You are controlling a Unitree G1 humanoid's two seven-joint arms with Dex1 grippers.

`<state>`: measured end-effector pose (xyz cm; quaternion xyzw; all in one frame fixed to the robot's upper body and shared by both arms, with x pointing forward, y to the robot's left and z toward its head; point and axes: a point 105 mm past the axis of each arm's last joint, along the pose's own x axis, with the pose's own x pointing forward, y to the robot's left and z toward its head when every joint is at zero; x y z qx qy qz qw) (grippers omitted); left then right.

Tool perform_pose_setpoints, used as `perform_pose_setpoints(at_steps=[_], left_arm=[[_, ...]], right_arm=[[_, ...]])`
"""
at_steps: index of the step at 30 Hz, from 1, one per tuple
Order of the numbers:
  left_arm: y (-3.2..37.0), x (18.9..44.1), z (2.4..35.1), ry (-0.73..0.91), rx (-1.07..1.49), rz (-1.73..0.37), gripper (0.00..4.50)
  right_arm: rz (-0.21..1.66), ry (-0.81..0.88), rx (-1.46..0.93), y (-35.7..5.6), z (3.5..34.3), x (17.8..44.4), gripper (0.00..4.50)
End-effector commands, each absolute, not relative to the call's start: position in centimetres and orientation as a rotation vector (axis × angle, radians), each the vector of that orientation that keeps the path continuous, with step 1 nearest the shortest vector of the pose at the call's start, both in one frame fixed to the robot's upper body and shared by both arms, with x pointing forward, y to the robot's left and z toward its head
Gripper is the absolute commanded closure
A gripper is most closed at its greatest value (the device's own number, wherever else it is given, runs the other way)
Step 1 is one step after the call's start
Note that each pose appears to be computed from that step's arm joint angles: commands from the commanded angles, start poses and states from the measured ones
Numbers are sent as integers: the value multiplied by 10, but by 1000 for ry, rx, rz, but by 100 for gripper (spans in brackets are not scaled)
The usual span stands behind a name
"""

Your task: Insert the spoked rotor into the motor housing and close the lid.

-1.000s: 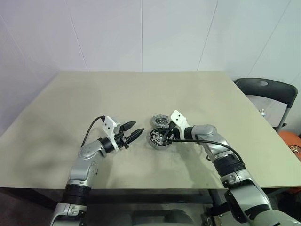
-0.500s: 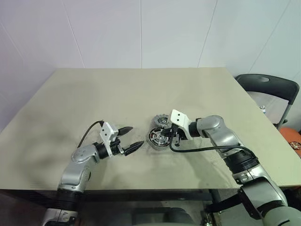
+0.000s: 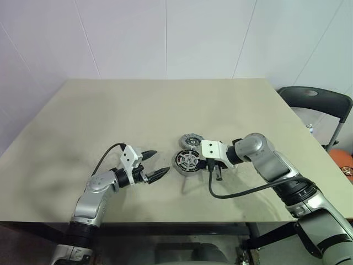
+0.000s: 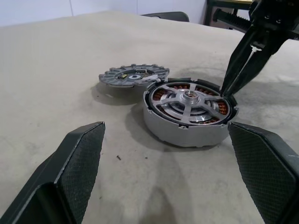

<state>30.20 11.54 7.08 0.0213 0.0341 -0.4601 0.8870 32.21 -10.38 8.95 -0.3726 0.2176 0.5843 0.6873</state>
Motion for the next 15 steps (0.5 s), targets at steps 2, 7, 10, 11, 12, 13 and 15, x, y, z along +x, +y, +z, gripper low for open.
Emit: perform_pose_setpoints(at_steps=[2, 7, 10, 11, 12, 13, 15], left_arm=[[113, 306, 83, 18, 57, -960, 19], [113, 305, 83, 17, 52, -960, 164], [113, 306, 83, 16, 55, -951, 270], [113, 307, 83, 16, 57, -947, 303], [114, 307, 83, 15, 60, -943, 331], [114, 307, 83, 15, 62, -940, 364], [115, 308, 83, 16, 65, -936, 396]], right_arm=[[1312, 426, -900, -103, 106, 323, 287], [1310, 418, -928, -103, 108, 324, 119], [1314, 454, -944, -108, 99, 323, 11], [1311, 461, -943, -108, 96, 323, 0], [1305, 467, -943, -108, 93, 324, 0], [1301, 470, -943, -109, 92, 324, 0], [1295, 472, -940, -108, 89, 325, 0]])
